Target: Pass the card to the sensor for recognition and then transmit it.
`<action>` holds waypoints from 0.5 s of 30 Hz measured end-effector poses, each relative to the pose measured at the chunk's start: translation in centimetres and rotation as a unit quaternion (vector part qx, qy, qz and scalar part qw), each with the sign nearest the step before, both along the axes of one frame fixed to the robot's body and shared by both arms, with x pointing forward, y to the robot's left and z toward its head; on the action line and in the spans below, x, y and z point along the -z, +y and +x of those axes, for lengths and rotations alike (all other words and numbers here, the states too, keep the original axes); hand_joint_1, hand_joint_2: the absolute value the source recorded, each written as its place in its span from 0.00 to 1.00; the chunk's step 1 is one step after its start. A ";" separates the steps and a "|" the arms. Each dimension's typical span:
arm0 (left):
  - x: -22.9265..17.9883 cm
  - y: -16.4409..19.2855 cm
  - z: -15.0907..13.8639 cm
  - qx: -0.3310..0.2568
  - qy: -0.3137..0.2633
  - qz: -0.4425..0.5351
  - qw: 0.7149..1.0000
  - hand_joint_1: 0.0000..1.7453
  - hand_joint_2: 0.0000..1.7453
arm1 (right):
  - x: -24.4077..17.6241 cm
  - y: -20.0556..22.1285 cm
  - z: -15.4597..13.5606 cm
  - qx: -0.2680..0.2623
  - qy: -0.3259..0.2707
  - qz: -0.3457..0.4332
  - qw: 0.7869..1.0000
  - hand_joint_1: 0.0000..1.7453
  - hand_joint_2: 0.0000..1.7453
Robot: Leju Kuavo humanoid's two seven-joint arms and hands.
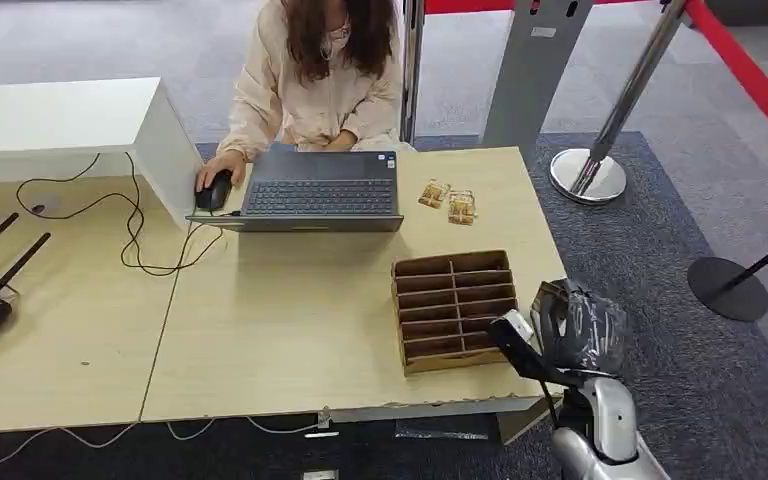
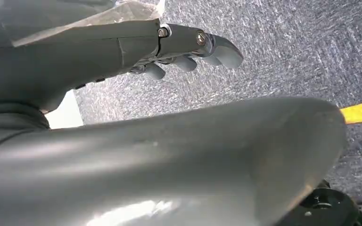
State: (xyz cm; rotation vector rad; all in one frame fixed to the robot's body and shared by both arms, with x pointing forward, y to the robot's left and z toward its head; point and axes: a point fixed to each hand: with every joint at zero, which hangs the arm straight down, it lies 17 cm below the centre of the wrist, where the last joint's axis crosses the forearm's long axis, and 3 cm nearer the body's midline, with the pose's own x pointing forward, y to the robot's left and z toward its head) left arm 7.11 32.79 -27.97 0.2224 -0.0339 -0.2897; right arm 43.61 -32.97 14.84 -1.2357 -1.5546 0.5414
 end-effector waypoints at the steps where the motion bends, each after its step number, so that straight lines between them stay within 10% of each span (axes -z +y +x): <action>1: 0.0 0.0 0.0 -0.001 0.000 0.000 1.000 0.00 0.00 | 0.3 0.2 0.0 0.000 0.003 0.000 1.000 1.00 1.00; 15: 0.0 0.1 0.1 -0.005 -0.003 -0.001 1.000 0.00 0.00 | 3.1 1.1 -0.1 -0.001 0.029 -0.027 0.999 0.94 1.00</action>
